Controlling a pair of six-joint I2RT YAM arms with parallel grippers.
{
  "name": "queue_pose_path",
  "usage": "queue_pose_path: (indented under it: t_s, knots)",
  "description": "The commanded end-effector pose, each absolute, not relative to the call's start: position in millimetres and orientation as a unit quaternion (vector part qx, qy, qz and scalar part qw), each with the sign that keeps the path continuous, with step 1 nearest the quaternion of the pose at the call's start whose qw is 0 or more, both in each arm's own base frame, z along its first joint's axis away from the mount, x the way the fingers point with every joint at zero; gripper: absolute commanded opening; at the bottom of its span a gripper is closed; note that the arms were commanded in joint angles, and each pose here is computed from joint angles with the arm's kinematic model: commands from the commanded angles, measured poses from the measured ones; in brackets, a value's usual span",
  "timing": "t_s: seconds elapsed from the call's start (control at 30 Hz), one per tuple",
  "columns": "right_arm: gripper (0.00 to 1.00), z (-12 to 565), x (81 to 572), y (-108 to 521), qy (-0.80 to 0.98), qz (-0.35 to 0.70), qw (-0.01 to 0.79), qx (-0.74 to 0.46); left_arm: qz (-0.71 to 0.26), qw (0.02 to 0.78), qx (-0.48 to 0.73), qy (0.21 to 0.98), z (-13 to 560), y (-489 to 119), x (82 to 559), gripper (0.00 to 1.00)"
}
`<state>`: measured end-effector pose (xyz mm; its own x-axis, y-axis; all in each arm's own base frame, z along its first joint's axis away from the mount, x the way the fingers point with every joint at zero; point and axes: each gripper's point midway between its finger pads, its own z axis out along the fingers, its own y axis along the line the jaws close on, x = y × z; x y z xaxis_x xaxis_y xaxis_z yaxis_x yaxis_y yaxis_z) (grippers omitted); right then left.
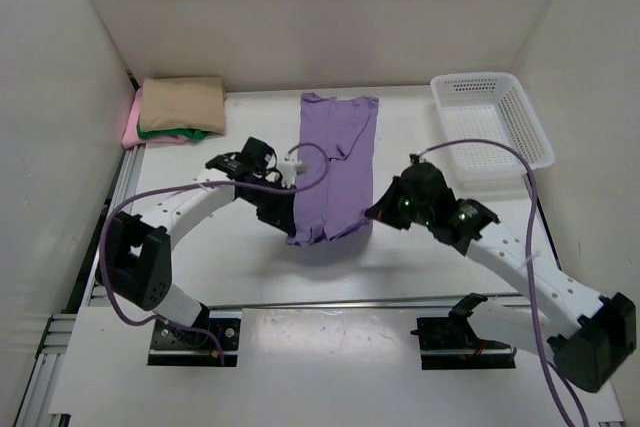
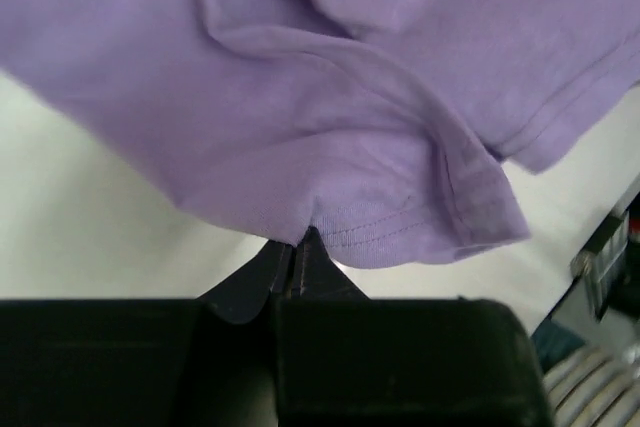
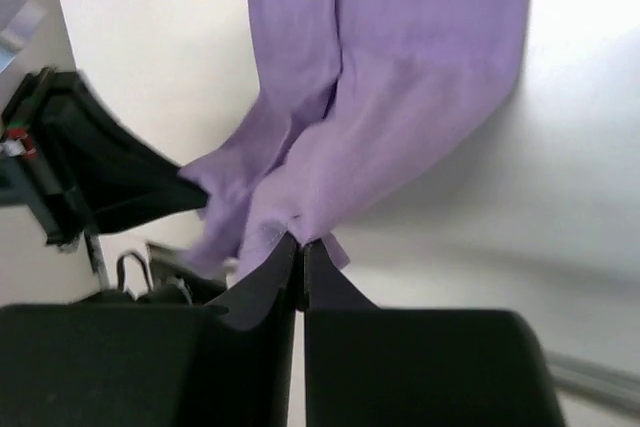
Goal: Fold and stack the t-shirts
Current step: Fold the folded rectangular tshirt in 1/3 of the way
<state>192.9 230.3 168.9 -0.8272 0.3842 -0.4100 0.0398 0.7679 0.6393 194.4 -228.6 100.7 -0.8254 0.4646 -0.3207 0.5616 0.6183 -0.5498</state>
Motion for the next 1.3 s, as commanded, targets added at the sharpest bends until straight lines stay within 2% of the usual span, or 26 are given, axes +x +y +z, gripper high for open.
queue_pose_path:
  t_s: [0.0,0.13,0.17,0.23,0.27,0.3,0.43,0.7,0.73,0.8,0.83,0.87,0.9,0.93,1.0,1.03,1.07,1.1,1.13,1.17,1.2,1.27]
  knots:
    - [0.0,165.8,218.8,216.8,0.92,0.283,0.266,0.05,-0.34,0.095,0.254,0.9,120.1,-219.4,224.6,0.1]
    - [0.0,163.9,272.1,208.7,0.924,0.266,0.271,0.051,-0.337,0.114,0.224,0.907,127.9,-216.0,274.2,0.1]
    - [0.0,164.5,283.9,206.7,0.923,0.262,0.277,0.053,-0.333,0.143,0.225,0.904,142.3,-218.3,297.9,0.1]
    - [0.0,165.2,309.4,203.9,0.924,0.26,0.274,0.06,-0.326,0.135,0.221,0.909,136.7,-223.1,316.6,0.1]
    - [0.0,166.1,319.6,205.0,0.922,0.265,0.275,0.063,-0.329,0.16,0.228,0.902,151.4,-230.1,335.7,0.1]
    - [0.0,174.8,334.3,204.1,0.917,0.272,0.285,0.064,-0.325,0.159,0.227,0.904,149.9,-231.4,343.1,0.1]
    - [0.0,146.9,357.2,217.1,0.925,0.292,0.236,0.056,-0.331,0.141,0.219,0.907,129.1,-239.3,370.3,0.1]
    - [0.0,122.5,415.2,225.1,0.924,0.314,0.207,0.066,-0.364,0.123,0.172,0.907,91.2,-222.6,423.6,0.12]
    - [0.0,118.2,422.0,225.2,0.925,0.309,0.208,0.069,-0.369,0.125,0.168,0.906,89.3,-220.4,429.9,0.14]
    - [0.14,99.3,436.7,207.6,0.932,0.289,0.192,0.11,-0.369,0.135,0.172,0.903,83.9,-223.9,445.0,0.28]
    - [0.23,96.2,440.4,205.0,0.93,0.294,0.185,0.119,-0.369,0.137,0.172,0.903,82.9,-224.8,448.7,0.39]
    - [0.39,89.4,449.7,198.8,0.928,0.299,0.183,0.127,-0.363,0.142,0.173,0.905,82.0,-224.0,453.1,0.47]
    - [0.44,90.4,453.3,201.5,0.927,0.305,0.185,0.115,-0.356,0.152,0.169,0.907,83.2,-218.4,461.6,0.63]
    - [0.48,95.3,459.0,204.3,0.925,0.312,0.192,0.102,-0.35,0.157,0.169,0.908,84.5,-217.1,464.6,0.68]
    - [0.51,116.3,471.9,201.3,0.924,0.31,0.207,0.086,-0.317,0.18,0.155,0.918,93.4,-194.6,473.8,0.72]
    - [0.51,128.2,468.7,199.5,0.925,0.306,0.211,0.071,-0.307,0.186,0.154,0.921,98.2,-191.2,472.8,0.78]
    - [0.53,132.4,463.2,200.8,0.927,0.3,0.215,0.065,-0.282,0.211,0.147,0.924,116.0,-176.9,475.1,0.82]
    - [0.56,132.1,458.0,195.2,0.93,0.287,0.219,0.07,-0.266,0.202,0.137,0.932,110.9,-165.9,465.8,0.83]
    - [0.58,146.6,446.8,194.3,0.928,0.284,0.233,0.061,-0.253,0.203,0.133,0.937,113.0,-160.2,459.0,0.83]
    - [0.62,143.5,436.3,189.6,0.931,0.276,0.229,0.065,-0.235,0.22,0.132,0.938,129.8,-152.6,451.6,0.9]
    - [0.62,117.2,410.2,181.6,0.943,0.259,0.195,0.075,-0.23,0.22,0.136,0.938,131.0,-154.1,442.6,0.9]
    - [0.62,119.1,384.6,187.2,0.941,0.264,0.2,0.072,-0.225,0.197,0.139,0.944,114.8,-154.6,414.5,0.9]
